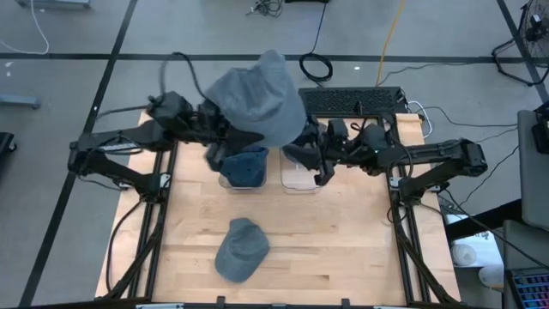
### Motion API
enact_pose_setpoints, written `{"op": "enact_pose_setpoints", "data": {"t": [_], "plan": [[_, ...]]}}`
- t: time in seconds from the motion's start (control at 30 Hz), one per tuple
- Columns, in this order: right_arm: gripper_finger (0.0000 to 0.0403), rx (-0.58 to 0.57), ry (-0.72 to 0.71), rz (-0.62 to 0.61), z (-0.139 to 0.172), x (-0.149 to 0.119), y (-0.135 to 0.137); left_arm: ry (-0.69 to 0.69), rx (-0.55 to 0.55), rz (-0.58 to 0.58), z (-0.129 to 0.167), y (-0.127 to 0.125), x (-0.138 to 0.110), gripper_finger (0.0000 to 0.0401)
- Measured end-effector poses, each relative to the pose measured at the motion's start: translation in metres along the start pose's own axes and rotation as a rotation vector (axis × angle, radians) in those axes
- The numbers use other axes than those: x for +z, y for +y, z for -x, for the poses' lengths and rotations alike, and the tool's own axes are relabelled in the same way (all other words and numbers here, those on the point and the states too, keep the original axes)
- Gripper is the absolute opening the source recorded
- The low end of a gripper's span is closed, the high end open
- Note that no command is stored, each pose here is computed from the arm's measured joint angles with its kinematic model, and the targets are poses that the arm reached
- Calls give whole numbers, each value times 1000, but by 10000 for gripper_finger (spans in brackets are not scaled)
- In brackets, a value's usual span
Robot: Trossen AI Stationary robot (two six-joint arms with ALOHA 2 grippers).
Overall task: Pick & Place hat
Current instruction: Put the right gray cap into the right transparent bin
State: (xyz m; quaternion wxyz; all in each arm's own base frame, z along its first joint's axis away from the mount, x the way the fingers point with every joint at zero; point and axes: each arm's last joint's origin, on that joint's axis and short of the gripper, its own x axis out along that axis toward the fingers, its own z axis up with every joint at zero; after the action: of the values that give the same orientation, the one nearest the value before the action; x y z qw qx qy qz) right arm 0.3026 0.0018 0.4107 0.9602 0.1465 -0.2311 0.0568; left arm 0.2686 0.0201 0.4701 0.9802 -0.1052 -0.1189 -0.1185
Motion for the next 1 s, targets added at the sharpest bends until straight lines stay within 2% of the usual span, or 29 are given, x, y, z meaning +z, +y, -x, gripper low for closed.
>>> {"op": "enact_pose_setpoints", "data": {"t": [0.2, 0.3, 0.43, 0.67, 0.77, 0.9, 1.0], "plan": [[230, 44, 236, -220, 12, -1, 4, 110, -65, 21, 27, -10, 10, 8], [251, 34, 308, -289, 20, 4, 3, 148, -97, 32, 39, -17, 13, 12], [265, 9, 327, -341, 28, 14, -1, 200, -127, 52, 53, -24, 16, 8], [258, -10, 225, -241, 39, 43, -10, 317, -94, 93, 70, -30, 16, 8], [251, -31, 204, -217, 41, 49, -17, 425, -70, 104, 76, -32, 16, 8], [250, -7, 232, -208, 40, 60, -22, 540, -57, 113, 76, -34, 16, 8], [250, -13, 244, -145, 37, 71, -21, 599, -58, 103, 74, -36, 18, 8]]}}
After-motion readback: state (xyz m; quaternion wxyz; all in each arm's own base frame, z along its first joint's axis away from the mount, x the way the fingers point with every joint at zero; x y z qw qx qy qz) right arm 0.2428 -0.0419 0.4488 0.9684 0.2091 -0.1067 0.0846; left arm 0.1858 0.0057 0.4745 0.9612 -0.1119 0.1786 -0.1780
